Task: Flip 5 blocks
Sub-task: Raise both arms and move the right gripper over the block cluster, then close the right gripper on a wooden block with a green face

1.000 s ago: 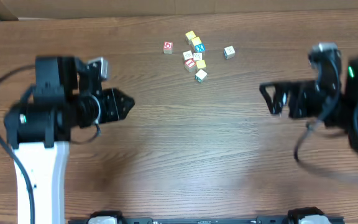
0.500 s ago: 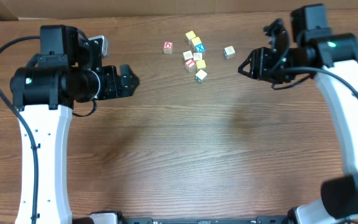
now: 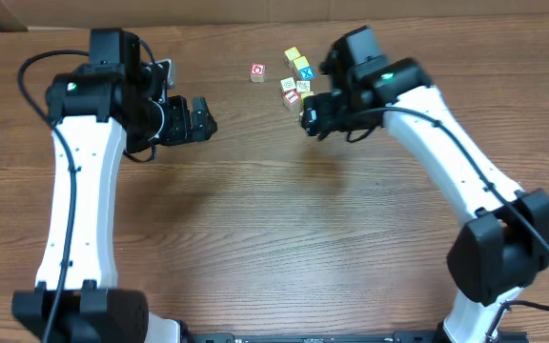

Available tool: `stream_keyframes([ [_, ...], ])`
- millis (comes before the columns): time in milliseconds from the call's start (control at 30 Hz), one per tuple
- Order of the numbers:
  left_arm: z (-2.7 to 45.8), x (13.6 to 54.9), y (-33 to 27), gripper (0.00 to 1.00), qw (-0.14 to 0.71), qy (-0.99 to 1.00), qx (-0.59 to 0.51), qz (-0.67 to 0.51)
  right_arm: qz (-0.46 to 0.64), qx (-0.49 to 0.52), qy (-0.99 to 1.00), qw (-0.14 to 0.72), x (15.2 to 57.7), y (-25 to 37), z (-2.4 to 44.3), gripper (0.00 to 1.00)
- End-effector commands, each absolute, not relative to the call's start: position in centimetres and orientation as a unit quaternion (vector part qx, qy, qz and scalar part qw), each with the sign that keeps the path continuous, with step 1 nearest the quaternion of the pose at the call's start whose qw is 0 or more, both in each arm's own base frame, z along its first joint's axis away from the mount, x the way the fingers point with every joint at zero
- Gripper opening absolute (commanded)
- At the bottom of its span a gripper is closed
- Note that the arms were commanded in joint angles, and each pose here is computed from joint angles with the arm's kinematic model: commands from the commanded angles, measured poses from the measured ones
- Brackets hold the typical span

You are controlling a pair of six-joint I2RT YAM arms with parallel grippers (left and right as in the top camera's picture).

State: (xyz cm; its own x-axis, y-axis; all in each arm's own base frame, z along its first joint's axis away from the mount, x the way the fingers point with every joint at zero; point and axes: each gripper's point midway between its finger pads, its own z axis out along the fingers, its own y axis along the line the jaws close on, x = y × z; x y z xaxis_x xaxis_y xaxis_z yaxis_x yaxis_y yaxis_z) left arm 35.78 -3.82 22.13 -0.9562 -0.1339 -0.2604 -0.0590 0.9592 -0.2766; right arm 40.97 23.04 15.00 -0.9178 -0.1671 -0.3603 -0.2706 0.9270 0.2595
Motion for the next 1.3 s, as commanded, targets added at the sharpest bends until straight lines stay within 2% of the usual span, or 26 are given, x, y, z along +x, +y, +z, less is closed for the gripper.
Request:
stream_keyframes([
  [0, 20.5, 36.4, -3.5, 1.0, 0.117, 0.983, -0.053, -0.128, 0.091, -0.11, 0.966, 0.214, 43.3, 22.7, 14.3, 0.87],
  [267, 17.0, 37.2, -3.5, 0.99, 0.069, 0.988, -0.059, -0.127, 0.086, -0.11, 0.96, 0.244, 46.4, 24.2, 11.2, 0.88],
  [533, 14.2, 37.8, -3.5, 1.0, 0.035, 0.989, -0.064, -0.126, 0.09, -0.109, 0.959, 0.246, 47.7, 25.2, 8.4, 0.89],
  [900, 14.3, 38.3, -3.6, 1.0, 0.04, 0.988, -0.073, -0.131, 0.074, -0.079, 0.965, 0.238, 49.3, 25.1, 3.1, 0.88],
  [1067, 15.3, 39.3, -3.0, 1.0, 0.063, 0.986, -0.08, -0.132, 0.076, -0.079, 0.964, 0.242, 49.9, 25.4, 1.4, 0.72],
  [1167, 15.7, 40.1, -2.2, 1.0, 0.079, 0.983, -0.097, -0.133, 0.078, -0.079, 0.962, 0.249, 50.2, 25.6, 1.5, 0.54],
  [1200, 15.8, 40.2, -1.8, 1.0, 0.082, 0.982, -0.102, -0.133, 0.079, -0.078, 0.962, 0.25, 50.2, 25.6, 1.6, 0.44],
  [1267, 15.8, 40.2, -1.4, 1.0, 0.082, 0.982, -0.107, -0.133, 0.079, -0.078, 0.962, 0.25, 50.2, 25.6, 1.8, 0.39],
])
